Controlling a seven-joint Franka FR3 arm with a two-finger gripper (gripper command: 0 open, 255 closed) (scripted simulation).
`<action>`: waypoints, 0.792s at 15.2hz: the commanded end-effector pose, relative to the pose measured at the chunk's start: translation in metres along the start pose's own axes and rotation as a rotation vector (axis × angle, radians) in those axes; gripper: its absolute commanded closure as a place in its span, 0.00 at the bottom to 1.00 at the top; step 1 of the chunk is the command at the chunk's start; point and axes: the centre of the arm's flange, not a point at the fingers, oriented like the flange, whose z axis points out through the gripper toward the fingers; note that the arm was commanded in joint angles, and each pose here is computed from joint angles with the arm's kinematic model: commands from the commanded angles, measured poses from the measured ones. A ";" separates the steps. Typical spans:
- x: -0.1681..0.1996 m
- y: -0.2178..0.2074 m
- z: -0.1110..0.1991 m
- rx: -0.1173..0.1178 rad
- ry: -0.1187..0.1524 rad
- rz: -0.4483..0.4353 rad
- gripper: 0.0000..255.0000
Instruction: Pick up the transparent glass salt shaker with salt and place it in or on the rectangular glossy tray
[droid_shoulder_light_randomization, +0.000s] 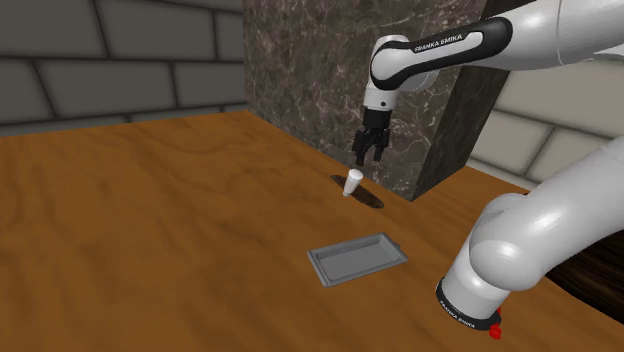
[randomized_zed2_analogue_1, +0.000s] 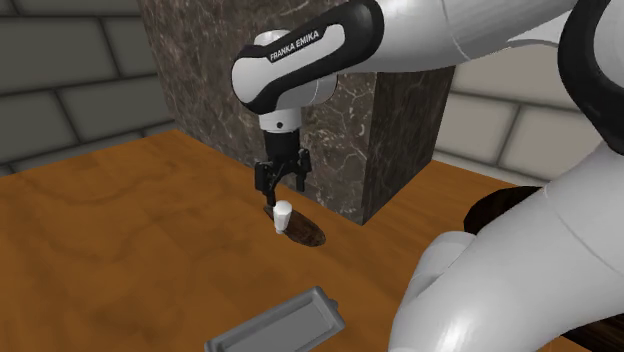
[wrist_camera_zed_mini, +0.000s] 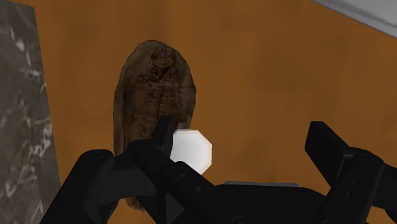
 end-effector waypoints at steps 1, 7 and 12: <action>0.021 0.015 0.013 0.012 0.004 -0.015 0.00; 0.065 0.047 0.046 0.043 0.009 -0.047 0.00; 0.065 0.046 0.072 0.043 0.009 -0.047 0.00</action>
